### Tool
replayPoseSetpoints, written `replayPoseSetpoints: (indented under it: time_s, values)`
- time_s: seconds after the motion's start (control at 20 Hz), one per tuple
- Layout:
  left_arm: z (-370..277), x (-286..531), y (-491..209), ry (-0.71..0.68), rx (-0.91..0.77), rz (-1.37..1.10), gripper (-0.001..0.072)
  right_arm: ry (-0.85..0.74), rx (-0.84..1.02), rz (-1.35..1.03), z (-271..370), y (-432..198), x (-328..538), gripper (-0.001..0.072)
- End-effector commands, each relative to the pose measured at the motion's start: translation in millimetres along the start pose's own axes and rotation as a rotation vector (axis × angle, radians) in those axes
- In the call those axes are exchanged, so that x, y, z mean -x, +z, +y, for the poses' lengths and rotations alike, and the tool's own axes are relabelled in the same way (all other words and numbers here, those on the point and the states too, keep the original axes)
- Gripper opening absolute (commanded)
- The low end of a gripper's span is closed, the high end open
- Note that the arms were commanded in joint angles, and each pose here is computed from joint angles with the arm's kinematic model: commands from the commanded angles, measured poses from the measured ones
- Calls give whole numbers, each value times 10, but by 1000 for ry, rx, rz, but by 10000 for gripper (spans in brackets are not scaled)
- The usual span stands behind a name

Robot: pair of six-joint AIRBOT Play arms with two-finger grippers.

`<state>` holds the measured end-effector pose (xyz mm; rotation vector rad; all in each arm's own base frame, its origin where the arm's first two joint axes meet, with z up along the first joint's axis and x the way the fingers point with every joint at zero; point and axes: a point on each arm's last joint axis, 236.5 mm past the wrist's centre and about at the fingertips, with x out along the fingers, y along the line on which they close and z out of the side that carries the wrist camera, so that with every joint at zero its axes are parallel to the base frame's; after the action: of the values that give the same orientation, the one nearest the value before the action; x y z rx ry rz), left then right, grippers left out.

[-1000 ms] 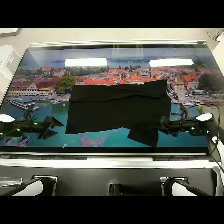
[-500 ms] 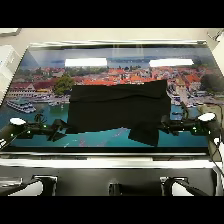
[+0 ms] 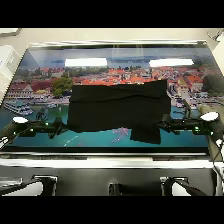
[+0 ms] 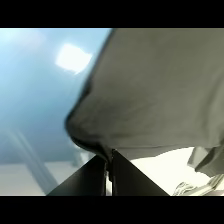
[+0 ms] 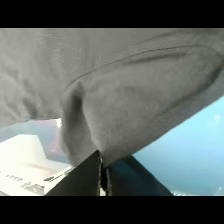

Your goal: Fold the clothes and pants, and hang the long-sleeved shirts on hangers.

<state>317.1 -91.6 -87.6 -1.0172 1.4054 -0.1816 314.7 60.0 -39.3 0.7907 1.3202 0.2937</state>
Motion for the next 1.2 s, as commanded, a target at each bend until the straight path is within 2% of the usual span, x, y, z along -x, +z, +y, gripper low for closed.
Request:
replayPoseSetpoints:
  time_s: [0.0, 0.2, 0.35, 0.6, 0.8, 1.0, 1.15]
  values:
    - [-349, 146, 187, -73, -53, -47, 16, 33, 81, -25, 231, 111, 166, 31]
    - [-936, 530, 667, -125, -162, -184, 14, -42, 211, -263, 591, 871, 764, 30]
    - [-1338, 694, 1044, -148, -239, -283, 14, -94, 233, -360, 664, 1305, 1012, 30]
    - [-1521, 376, 1591, -147, -269, -292, 14, -91, 186, -381, 526, 1804, 834, 30]
    - [-1697, 252, 1957, -150, -318, -323, 14, -131, 248, -366, 638, 2107, 402, 30]
    - [-1712, 277, 2334, -34, -372, -388, 13, -187, 223, -390, 610, 2497, 137, 30]
    - [-1710, 198, 2516, -9, -399, -397, 13, -189, 216, -402, 575, 2736, 43, 30]
